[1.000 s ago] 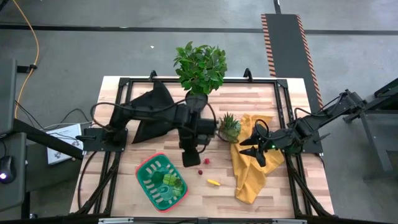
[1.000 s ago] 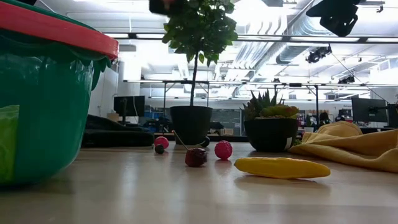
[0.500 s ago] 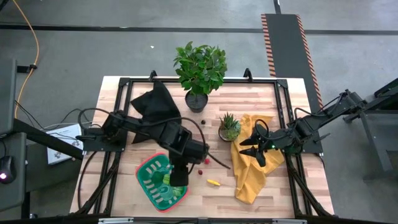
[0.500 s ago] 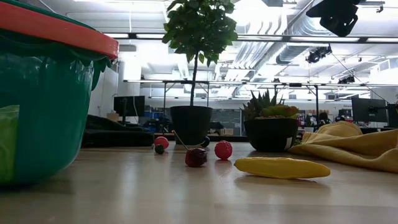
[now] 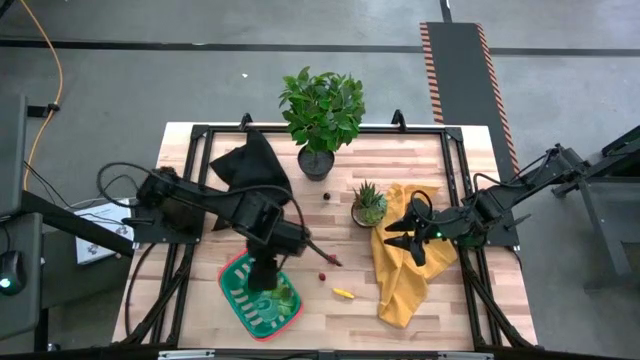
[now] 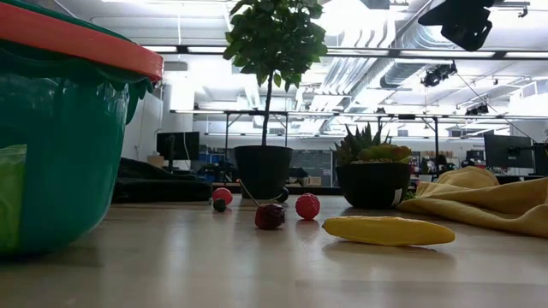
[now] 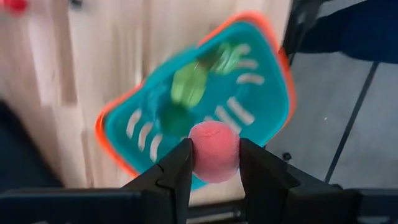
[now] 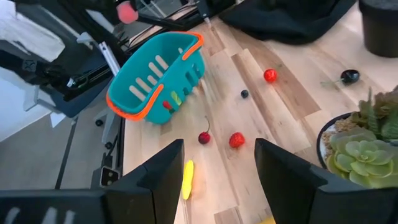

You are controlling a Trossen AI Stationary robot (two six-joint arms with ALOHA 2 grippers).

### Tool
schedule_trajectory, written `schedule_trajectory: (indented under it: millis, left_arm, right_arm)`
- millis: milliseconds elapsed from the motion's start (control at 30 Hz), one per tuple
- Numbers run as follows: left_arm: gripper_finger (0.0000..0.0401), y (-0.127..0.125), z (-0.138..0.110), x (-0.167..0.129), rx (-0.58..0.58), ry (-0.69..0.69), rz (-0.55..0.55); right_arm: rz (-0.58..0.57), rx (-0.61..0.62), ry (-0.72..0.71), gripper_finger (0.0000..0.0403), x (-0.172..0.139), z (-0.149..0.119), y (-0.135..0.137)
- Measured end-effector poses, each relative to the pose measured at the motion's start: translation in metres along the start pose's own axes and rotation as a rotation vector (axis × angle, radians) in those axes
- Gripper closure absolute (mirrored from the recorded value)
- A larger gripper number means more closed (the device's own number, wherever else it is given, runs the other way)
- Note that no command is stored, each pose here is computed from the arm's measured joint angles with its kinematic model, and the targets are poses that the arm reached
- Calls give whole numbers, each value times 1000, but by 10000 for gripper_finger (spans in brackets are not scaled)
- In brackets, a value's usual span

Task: Pick and placing Produce into tupperware
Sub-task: Put the pink peach into the blue basket

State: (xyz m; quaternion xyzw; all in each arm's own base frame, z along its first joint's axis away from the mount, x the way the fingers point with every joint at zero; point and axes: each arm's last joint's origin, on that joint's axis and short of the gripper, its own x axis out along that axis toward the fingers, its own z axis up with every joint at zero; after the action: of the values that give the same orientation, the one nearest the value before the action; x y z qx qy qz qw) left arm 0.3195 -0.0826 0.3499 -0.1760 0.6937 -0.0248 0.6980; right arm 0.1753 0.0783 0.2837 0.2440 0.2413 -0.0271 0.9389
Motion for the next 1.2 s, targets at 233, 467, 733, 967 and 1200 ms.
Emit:
schedule_trajectory:
  millis: [233, 467, 733, 967, 1200]
  left_arm:
    - [288, 15, -39, 22, -70, 76, 100]
    - [288, 10, -65, 54, -60, 16, 119]
    - [288, 6, -75, 94, -54, -55, 156]
    - [288, 7, -85, 129, -52, -71, 167]
    - [288, 9, -83, 142, -47, -129, 145]
  right_arm:
    - [-43, 92, -43, 215, 3, 7, -7]
    - [-68, 194, -84, 215, 5, 14, -13]
    - [-83, 291, -103, 215, 6, 17, -17]
    - [-95, 344, -150, 215, 6, 19, -17]
    - [-99, 358, -184, 215, 11, 21, -15]
